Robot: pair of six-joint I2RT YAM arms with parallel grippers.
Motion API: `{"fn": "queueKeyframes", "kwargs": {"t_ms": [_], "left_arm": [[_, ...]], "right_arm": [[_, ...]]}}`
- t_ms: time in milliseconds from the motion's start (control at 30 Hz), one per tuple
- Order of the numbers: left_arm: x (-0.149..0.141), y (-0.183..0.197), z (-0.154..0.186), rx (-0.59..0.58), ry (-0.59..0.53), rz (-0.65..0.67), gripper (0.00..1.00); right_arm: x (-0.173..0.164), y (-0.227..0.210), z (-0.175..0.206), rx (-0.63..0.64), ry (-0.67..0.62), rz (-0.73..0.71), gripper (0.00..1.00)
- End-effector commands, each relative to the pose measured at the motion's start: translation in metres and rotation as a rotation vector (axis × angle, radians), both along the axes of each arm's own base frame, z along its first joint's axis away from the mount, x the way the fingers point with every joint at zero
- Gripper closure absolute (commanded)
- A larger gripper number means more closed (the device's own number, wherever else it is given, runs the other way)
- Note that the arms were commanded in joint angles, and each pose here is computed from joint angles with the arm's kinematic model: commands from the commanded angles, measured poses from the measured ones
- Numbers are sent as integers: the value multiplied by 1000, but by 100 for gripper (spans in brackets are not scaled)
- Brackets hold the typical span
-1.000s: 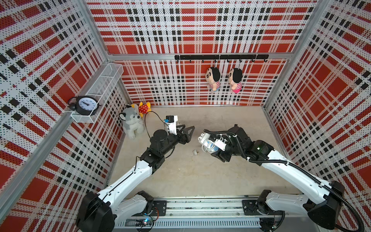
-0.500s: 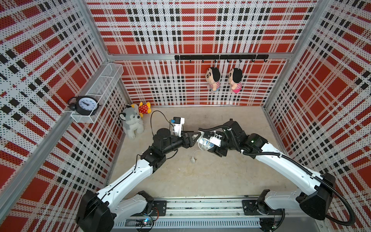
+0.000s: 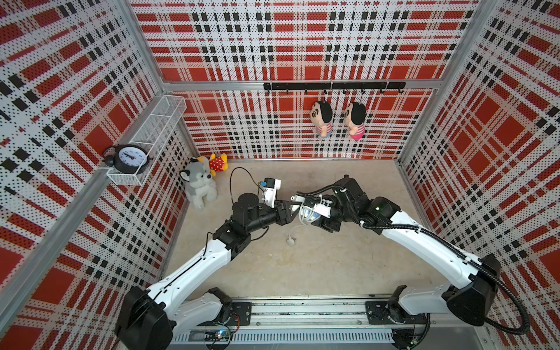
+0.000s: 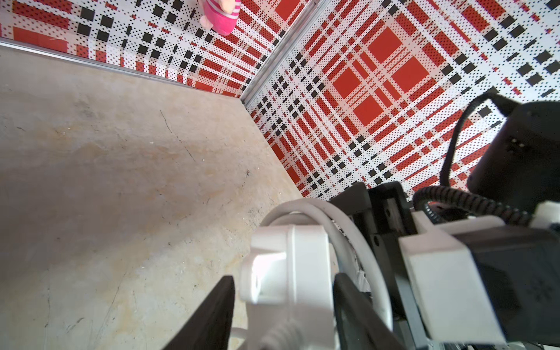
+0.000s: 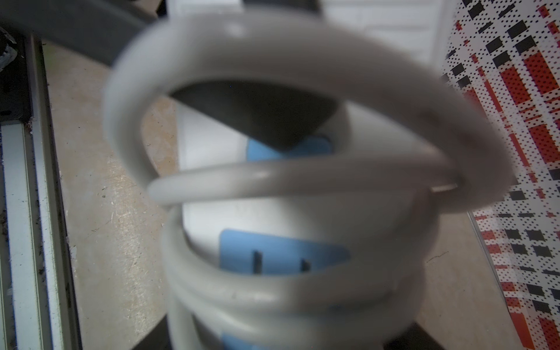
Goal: Unwrap the cord wrapped around the power strip
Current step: Pick up the power strip from the center of the board.
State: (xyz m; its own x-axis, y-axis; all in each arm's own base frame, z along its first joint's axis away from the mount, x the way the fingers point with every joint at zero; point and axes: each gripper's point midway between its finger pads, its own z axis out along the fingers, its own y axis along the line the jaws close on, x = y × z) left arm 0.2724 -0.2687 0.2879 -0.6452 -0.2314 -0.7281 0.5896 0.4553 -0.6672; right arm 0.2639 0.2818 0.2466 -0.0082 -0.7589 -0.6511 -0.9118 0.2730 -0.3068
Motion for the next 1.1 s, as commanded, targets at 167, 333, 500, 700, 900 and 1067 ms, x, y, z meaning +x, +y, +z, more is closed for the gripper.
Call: {"fn": "queueKeyframes", "kwargs": {"t_ms": [167, 333, 500, 700, 900, 1067], "left_arm": [[-5, -1, 13, -52, 1, -43, 79], [-2, 3, 20, -137, 29, -24, 100], [8, 14, 29, -271, 83, 55, 100], [22, 26, 40, -362, 107, 126, 100], [25, 28, 54, -422, 106, 136, 100], [26, 32, 64, -468, 100, 153, 100]], "right_arm": [[9, 15, 32, 76, -108, 58, 100], [16, 11, 45, 99, -139, 0, 88], [22, -2, 87, 227, -200, -134, 7], [12, -41, 123, 399, -244, -288, 0], [-34, -33, 88, 613, -210, -127, 10], [-49, -19, 60, 851, -221, -53, 18]]}}
